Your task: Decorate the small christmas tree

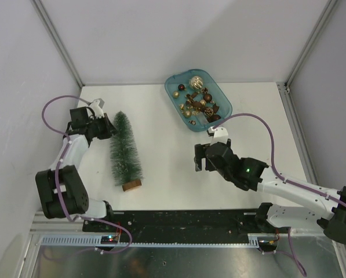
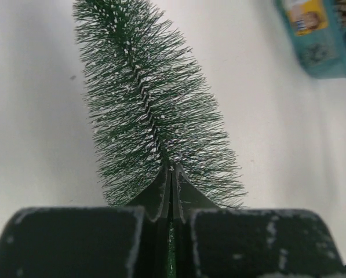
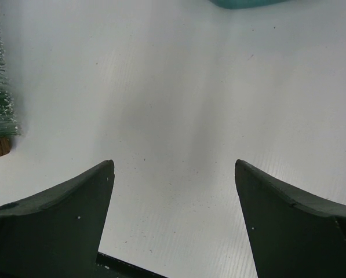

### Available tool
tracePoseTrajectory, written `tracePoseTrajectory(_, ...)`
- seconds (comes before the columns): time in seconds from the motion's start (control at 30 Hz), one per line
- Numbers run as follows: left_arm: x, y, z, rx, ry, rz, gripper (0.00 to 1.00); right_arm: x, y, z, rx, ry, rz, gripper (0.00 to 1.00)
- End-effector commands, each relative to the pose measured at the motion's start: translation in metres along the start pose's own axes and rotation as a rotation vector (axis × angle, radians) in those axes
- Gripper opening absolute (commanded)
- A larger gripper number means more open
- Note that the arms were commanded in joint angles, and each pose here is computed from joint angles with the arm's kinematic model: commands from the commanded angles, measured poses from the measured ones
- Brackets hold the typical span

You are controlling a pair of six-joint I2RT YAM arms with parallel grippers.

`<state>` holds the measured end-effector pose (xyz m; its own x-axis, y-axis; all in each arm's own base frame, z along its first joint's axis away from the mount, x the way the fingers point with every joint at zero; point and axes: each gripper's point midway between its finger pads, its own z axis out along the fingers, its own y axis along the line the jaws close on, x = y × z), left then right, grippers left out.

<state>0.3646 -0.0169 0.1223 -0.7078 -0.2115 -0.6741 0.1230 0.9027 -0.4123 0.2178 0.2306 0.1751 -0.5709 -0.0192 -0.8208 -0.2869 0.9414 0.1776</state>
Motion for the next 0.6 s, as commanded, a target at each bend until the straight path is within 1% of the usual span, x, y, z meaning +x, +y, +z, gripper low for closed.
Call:
tracePoseTrajectory(0.0,-0.045,-0.078,-0.038,0.195,-0.156,0.097,0.0,-0.014,0.003,-0.002,-0.016,-0.052,0.039,0.89)
tracePoseTrajectory(0.13,-0.046,-0.128,-0.059,0.303,-0.187,0.148,0.0,-0.017,0.003,-0.001,-0.017,-0.058,0.053,0.89)
tracePoseTrajectory(0.3,-0.037,-0.181,-0.084,0.439,-0.192,0.165,0.0,-0.019,0.001,-0.003,-0.012,-0.066,0.061,0.89)
tracePoseTrajectory(0.57,-0.035,-0.213,-0.112,0.568,-0.214,0.112,0.0,-0.025,-0.002,-0.004,-0.011,-0.083,0.079,0.89)
